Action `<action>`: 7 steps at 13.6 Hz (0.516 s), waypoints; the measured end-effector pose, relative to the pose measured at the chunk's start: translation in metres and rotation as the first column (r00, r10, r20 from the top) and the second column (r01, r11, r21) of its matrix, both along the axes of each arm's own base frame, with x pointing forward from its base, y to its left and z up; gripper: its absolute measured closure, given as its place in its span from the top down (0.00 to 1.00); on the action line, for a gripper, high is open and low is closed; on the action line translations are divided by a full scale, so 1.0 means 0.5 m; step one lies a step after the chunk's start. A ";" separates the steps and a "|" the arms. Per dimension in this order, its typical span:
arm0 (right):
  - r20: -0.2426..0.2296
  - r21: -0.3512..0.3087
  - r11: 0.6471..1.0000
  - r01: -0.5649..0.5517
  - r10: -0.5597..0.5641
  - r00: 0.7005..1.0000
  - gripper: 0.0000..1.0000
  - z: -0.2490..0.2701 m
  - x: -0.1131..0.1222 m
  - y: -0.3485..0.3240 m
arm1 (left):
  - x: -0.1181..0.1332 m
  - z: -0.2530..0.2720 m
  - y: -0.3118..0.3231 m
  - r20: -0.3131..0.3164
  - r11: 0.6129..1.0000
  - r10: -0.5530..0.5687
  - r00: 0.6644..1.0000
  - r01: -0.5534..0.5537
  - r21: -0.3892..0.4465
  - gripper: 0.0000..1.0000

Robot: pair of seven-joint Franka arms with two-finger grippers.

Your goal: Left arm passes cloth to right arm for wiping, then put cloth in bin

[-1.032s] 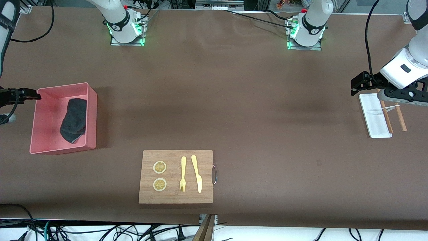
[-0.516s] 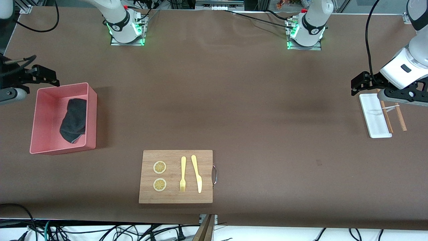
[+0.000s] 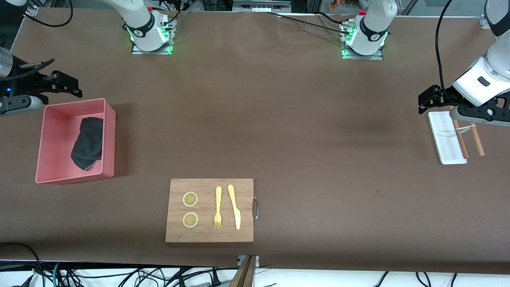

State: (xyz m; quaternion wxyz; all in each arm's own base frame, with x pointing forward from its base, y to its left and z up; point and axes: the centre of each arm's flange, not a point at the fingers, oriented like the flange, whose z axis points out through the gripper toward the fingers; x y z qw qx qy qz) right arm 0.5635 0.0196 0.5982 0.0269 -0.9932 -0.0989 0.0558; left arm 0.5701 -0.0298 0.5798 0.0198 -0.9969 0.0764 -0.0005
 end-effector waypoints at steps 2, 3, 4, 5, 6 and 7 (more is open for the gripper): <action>0.008 0.010 1.000 0.004 -0.004 1.000 1.00 0.007 -0.013 -0.001 | 0.000 0.000 0.000 0.000 1.000 0.000 1.000 0.000 0.000 1.00; 0.014 0.003 1.000 0.014 -0.014 1.000 1.00 0.010 -0.015 0.003 | 0.000 0.000 0.000 0.000 1.000 0.000 1.000 0.000 0.000 1.00; 0.024 -0.010 1.000 0.019 -0.019 1.000 1.00 0.012 -0.014 0.014 | 0.000 0.000 0.000 0.000 1.000 0.000 1.000 0.000 0.000 1.00; 0.035 -0.017 1.000 0.023 -0.023 0.999 1.00 0.012 -0.012 0.028 | 0.000 0.000 0.000 0.000 1.000 -0.001 1.000 0.001 0.000 1.00; 0.045 -0.018 1.000 0.020 -0.019 0.999 1.00 0.013 -0.010 0.039 | 0.000 0.000 0.000 0.000 1.000 -0.001 1.000 0.001 0.000 1.00; 0.050 -0.017 1.000 0.016 -0.015 0.999 1.00 0.014 -0.009 0.044 | 0.000 0.000 0.000 0.000 1.000 -0.001 1.000 0.001 0.000 1.00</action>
